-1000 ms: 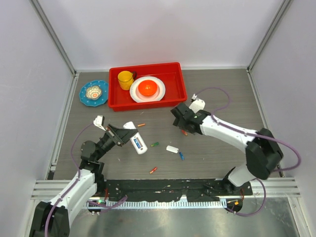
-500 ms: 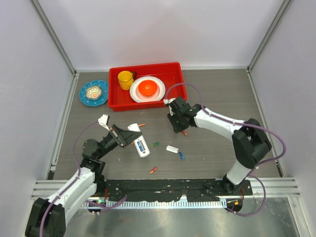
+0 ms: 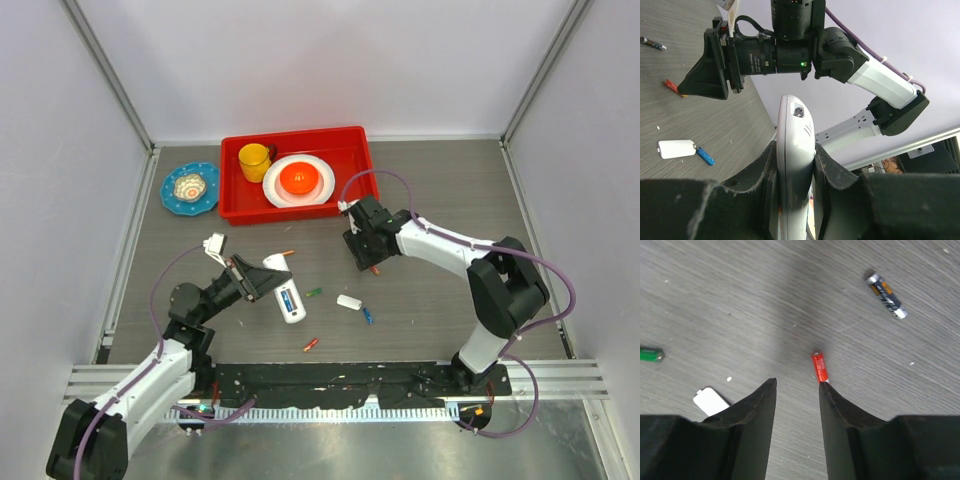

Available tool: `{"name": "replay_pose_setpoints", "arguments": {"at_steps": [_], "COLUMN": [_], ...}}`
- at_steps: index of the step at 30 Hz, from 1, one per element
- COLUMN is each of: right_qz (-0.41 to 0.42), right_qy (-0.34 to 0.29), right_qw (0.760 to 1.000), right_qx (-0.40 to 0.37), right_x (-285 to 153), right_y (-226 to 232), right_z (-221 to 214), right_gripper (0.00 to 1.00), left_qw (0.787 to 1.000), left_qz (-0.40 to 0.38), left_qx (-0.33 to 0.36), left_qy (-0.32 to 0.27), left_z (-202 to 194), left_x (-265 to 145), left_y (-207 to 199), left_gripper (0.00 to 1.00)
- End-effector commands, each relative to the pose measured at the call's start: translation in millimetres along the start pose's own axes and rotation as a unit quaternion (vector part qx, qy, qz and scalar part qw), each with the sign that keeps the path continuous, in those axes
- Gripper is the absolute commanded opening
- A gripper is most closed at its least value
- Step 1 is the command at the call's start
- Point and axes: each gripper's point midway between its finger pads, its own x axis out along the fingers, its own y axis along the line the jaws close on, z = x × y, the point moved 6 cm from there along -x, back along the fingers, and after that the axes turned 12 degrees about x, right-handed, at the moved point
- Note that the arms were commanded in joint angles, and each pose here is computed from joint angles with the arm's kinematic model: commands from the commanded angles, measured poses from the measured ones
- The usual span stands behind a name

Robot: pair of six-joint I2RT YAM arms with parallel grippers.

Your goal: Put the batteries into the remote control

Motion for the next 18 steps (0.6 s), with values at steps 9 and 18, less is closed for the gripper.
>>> {"name": "replay_pose_setpoints", "arguments": {"at_steps": [9,18], "right_qz": [-0.013,-0.005], "right_qy": [-0.049,-0.031], "right_qw": [0.998,0.999], "right_qx": [0.042,0.034], "right_x": [6.0,15.2], "right_y": [-17.8,-14.6], "right_z": [16.0,17.3], "right_gripper": [0.52,0.44], "left_qw": [0.999,0.999], "left_qz": [-0.026,-0.024], "left_qx": [0.025,0.023], "left_qy": [-0.001,-0.001], "left_z": [2.5,0.7], "left_x": [-0.2,-1.4], "left_y": [-10.3,-8.8], "left_gripper": [0.00,0.00]}}
